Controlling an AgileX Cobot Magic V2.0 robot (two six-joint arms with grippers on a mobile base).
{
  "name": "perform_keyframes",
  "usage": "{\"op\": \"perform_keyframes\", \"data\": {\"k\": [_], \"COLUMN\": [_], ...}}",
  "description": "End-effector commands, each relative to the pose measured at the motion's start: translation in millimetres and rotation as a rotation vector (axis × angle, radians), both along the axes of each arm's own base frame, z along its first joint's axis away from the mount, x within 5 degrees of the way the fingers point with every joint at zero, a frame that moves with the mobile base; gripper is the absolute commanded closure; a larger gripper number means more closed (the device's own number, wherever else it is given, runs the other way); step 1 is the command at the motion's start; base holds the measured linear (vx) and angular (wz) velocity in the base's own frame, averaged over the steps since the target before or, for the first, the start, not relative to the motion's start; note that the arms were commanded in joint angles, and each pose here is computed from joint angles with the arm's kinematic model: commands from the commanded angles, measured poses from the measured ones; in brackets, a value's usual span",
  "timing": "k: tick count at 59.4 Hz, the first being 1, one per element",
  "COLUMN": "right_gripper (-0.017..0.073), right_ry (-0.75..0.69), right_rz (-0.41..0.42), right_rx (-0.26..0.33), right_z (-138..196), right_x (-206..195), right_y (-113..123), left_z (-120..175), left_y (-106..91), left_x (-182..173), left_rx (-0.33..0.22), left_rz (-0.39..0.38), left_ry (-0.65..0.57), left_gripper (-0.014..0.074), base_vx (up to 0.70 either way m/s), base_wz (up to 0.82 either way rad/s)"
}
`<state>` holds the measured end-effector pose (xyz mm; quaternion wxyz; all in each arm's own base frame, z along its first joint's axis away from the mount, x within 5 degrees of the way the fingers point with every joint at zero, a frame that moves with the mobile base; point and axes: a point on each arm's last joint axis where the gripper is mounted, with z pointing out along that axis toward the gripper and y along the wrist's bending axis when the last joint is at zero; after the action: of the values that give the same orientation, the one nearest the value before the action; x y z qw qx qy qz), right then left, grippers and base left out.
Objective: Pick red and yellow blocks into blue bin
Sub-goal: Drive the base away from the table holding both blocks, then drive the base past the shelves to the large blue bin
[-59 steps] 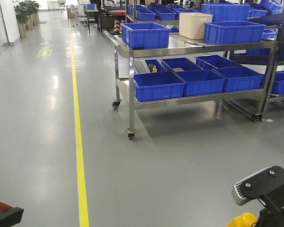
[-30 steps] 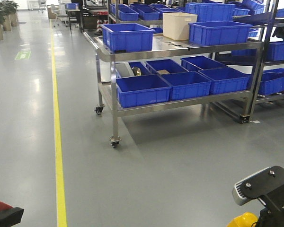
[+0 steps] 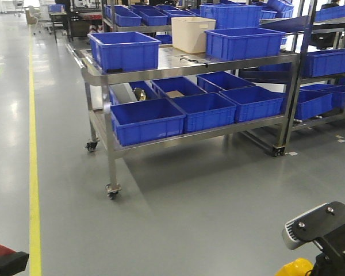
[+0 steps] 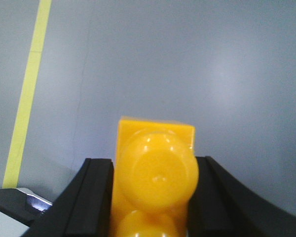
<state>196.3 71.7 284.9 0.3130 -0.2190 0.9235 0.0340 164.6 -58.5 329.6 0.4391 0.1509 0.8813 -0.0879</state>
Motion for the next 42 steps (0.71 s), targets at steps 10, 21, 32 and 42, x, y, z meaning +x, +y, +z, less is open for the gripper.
{"op": "perform_keyframes", "data": {"k": [10, 21, 32, 42], "right_gripper": [0.0246, 0.0246, 0.0246, 0.0246], "right_ry": [-0.103, -0.103, -0.103, -0.104], "right_rz": [0.001, 0.001, 0.001, 0.001], "right_rx": [0.028, 0.028, 0.028, 0.028], "right_z": [16.6, 16.6, 16.6, 16.7], "right_x": [3.0, 3.0, 3.0, 3.1], "right_y": [-0.1, -0.1, -0.1, 0.0], "left_z": [14.0, 13.9, 13.9, 13.8], "left_y": [-1.7, -1.7, -1.7, -1.7], "left_x": [2.1, 2.1, 2.1, 2.3], "left_rx": [-0.039, -0.039, -0.039, -0.038], "left_rz": [0.001, 0.001, 0.001, 0.001], "left_ry": [-0.09, -0.089, -0.089, -0.088], "left_gripper": [0.0354, 0.0354, 0.0354, 0.0354], "base_vx": [0.42, 0.42, 0.42, 0.42], "base_wz": [-0.18, -0.23, -0.28, -0.32]}}
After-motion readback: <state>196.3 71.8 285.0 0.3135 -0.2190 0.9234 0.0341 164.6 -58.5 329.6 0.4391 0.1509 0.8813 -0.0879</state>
